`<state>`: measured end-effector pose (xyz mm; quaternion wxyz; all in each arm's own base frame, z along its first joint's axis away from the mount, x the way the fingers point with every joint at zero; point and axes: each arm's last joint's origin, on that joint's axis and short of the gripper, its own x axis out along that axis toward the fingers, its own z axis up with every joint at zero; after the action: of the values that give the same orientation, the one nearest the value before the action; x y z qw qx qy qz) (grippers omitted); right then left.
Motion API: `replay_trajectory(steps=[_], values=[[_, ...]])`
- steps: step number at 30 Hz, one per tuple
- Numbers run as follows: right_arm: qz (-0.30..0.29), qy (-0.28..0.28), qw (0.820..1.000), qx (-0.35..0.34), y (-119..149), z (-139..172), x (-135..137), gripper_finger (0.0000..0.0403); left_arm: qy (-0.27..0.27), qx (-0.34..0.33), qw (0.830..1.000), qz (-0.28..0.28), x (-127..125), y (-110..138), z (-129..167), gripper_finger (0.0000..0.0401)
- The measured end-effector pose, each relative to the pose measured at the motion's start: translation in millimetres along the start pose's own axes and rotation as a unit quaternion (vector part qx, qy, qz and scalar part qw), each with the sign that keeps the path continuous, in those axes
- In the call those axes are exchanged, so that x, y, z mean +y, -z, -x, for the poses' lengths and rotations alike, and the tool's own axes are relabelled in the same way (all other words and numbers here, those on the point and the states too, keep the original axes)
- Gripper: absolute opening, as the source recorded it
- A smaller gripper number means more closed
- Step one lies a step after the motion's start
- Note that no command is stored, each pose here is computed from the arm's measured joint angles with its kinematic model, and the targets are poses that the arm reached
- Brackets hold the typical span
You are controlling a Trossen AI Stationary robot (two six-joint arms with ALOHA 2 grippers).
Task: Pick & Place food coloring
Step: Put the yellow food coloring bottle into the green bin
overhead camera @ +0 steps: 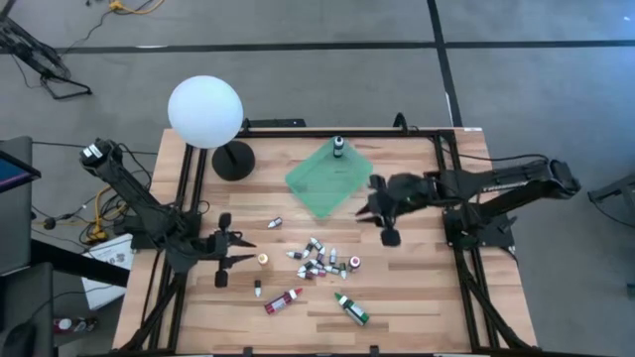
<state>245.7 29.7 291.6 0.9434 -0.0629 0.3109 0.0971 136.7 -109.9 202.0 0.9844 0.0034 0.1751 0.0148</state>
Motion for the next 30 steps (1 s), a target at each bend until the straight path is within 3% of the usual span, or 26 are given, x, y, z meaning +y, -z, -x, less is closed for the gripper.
replay_trajectory(steps=[11, 22, 30], values=[[0.046, -0.018, 0.999, -0.008, -3.7, 0.6, 41.9, 0.0067, -0.007, 0.033, 0.999, 0.001, -13.4, 22.3, -20.9, 0.0107], [0.055, -0.043, 0.997, -0.026, -6.6, 2.5, 57.9, 0.0067, -0.051, 0.052, 0.997, 0.019, -14.3, 35.3, -35.7, 0.0107], [0.061, -0.047, 0.997, -0.027, -6.4, 3.1, 63.9, 0.0067, -0.050, 0.049, 0.997, 0.025, -14.6, 35.0, -37.0, 0.0107]])
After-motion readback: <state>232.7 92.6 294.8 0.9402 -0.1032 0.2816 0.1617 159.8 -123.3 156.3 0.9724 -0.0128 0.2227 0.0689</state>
